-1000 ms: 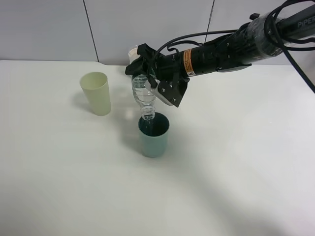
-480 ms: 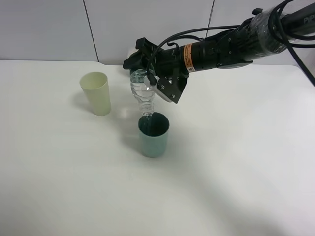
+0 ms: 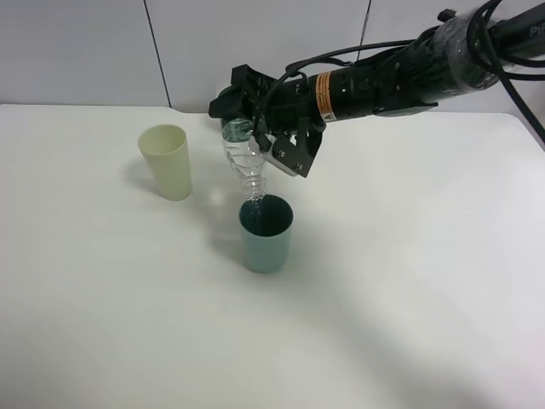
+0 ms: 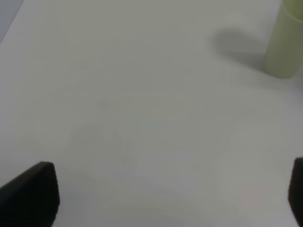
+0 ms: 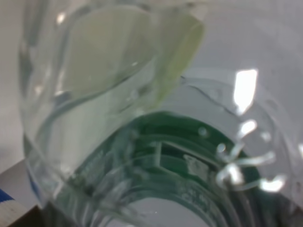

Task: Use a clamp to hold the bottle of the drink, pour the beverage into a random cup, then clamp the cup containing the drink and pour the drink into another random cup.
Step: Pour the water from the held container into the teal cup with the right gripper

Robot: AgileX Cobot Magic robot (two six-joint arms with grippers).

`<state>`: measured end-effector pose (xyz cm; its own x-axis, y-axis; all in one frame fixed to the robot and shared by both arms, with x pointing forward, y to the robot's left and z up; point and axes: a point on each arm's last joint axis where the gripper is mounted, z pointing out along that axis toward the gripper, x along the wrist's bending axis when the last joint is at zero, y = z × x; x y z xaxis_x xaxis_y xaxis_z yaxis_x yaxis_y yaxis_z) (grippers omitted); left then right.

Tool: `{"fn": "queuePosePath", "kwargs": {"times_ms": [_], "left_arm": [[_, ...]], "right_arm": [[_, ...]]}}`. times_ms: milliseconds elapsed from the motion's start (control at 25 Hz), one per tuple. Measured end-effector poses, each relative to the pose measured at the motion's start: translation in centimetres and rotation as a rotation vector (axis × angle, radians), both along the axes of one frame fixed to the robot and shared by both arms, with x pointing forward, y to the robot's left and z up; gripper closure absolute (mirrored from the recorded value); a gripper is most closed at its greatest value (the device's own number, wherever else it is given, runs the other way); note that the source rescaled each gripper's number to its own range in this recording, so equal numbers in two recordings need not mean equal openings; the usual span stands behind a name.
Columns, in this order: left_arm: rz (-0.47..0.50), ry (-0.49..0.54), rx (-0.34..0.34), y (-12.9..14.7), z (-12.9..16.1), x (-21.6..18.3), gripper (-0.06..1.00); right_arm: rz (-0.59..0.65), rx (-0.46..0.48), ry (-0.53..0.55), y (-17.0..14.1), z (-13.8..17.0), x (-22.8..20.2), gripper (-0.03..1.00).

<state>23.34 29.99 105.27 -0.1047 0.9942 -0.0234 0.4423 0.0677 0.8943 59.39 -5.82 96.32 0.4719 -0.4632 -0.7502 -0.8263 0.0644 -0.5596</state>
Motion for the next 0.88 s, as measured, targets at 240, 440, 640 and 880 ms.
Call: {"fn": "queuePosePath", "kwargs": {"times_ms": [240, 440, 640, 880], "left_arm": [[0.000, 0.000, 0.000, 0.00, 0.00, 0.00, -0.02], [0.000, 0.000, 0.000, 0.00, 0.00, 0.00, -0.02], [0.000, 0.000, 0.000, 0.00, 0.00, 0.00, -0.02], [0.000, 0.000, 0.000, 0.00, 0.00, 0.00, -0.02]], "right_arm": [[0.010, -0.004, -0.016, 0.16, 0.04, -0.11, 0.91], [0.022, -0.012, -0.036, 0.34, 0.03, -0.23, 0.91], [0.037, -0.023, -0.060, 0.62, 0.01, -0.41, 0.91], [0.050, -0.036, -0.092, 0.66, 0.00, -0.43, 0.91]]}}
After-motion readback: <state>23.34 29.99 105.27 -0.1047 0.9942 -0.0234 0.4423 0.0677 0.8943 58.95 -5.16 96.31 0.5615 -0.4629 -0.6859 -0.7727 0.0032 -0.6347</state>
